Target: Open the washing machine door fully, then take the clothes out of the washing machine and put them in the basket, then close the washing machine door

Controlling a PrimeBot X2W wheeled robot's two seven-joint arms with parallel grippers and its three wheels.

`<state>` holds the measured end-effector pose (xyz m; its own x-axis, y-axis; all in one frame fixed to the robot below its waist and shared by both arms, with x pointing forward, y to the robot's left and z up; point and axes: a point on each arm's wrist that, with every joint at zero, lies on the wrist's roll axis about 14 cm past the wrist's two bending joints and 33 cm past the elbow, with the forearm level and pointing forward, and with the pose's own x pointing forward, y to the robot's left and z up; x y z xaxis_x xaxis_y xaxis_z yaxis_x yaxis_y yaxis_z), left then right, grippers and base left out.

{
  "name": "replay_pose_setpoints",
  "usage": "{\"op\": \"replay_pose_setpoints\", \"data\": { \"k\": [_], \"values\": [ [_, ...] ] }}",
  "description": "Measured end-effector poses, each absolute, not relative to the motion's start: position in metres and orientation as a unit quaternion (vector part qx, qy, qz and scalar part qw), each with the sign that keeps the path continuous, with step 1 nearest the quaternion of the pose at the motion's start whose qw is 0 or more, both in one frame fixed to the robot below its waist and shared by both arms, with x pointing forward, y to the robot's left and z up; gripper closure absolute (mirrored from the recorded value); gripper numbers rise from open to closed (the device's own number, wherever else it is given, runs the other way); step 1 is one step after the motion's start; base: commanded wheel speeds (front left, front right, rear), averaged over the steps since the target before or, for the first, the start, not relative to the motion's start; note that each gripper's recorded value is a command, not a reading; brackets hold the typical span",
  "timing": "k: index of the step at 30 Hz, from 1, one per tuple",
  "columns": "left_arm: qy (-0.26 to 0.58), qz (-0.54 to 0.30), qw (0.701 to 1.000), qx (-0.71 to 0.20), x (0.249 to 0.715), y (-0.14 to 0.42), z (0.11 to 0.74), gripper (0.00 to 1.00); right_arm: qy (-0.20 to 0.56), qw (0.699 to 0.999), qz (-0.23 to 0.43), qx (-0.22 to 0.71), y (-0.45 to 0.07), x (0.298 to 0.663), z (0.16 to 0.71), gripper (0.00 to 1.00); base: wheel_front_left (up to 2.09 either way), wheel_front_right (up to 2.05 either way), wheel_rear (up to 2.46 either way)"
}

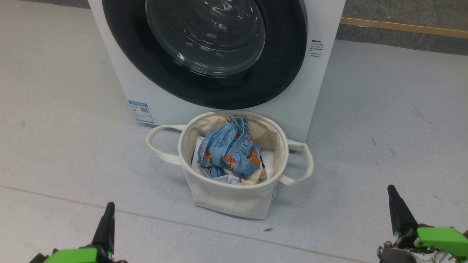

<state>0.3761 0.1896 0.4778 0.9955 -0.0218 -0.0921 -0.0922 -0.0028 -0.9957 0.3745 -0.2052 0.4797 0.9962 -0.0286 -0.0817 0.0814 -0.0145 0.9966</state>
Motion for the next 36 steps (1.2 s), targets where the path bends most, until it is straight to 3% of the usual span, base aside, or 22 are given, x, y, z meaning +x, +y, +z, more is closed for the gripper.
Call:
{"op": "replay_pose_setpoints", "data": {
  "k": [36],
  "values": [
    [0.04,0.025,0.705,-0.708,0.3761,0.1895,0.4778,1.0,0.018,0.701,-0.039,0.711,-0.2068,0.3742,0.4797,1.0,0.0,0.0,0.0]
  ]
}}
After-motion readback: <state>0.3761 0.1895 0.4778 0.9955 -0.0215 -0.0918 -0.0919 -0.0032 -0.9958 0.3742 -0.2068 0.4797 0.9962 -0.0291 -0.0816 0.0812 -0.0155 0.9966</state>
